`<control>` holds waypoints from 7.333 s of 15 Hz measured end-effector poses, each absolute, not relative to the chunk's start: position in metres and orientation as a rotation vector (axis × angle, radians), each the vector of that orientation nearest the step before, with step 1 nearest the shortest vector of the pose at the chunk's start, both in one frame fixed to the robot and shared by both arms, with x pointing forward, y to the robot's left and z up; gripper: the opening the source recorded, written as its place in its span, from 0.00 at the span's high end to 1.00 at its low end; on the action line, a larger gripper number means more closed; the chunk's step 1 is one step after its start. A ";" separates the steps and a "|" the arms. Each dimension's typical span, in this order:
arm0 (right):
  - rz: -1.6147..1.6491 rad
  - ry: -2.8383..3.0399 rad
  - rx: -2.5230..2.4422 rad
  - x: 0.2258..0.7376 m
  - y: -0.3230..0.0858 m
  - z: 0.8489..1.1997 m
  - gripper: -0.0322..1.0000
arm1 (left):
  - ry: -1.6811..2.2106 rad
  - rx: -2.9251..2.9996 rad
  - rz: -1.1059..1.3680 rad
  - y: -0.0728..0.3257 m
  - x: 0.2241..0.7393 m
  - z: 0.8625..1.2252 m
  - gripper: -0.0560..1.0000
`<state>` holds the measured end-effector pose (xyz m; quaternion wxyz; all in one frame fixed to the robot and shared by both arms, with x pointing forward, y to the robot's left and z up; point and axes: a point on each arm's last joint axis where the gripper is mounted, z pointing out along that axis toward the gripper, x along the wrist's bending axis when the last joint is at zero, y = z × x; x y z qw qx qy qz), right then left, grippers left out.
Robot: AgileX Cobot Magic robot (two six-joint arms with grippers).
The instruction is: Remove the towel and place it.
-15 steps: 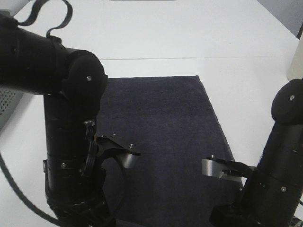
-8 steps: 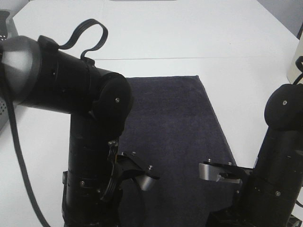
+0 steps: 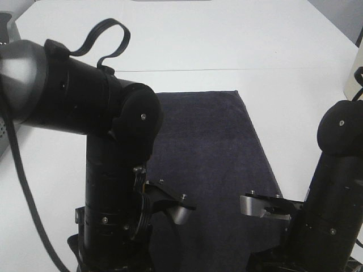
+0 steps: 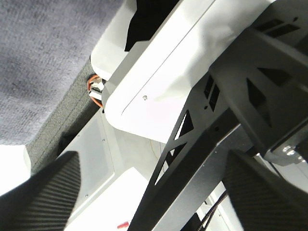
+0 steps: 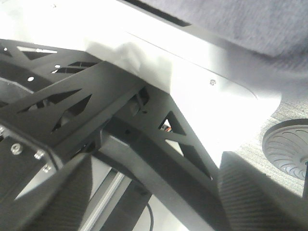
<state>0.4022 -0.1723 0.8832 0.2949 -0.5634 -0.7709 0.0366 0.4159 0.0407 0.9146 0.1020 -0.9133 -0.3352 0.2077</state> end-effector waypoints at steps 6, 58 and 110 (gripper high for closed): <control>-0.106 -2.226 -1.453 0.431 -0.163 0.938 0.25 | -1.035 -2.861 0.573 0.025 0.433 0.955 0.18; -0.774 -2.184 -1.832 0.778 -0.201 0.859 0.50 | -2.404 -2.823 0.459 0.159 0.761 0.862 0.39; -1.252 -2.423 -1.901 0.811 -0.215 0.947 0.22 | -1.936 -3.226 -1.069 0.174 0.818 0.932 0.28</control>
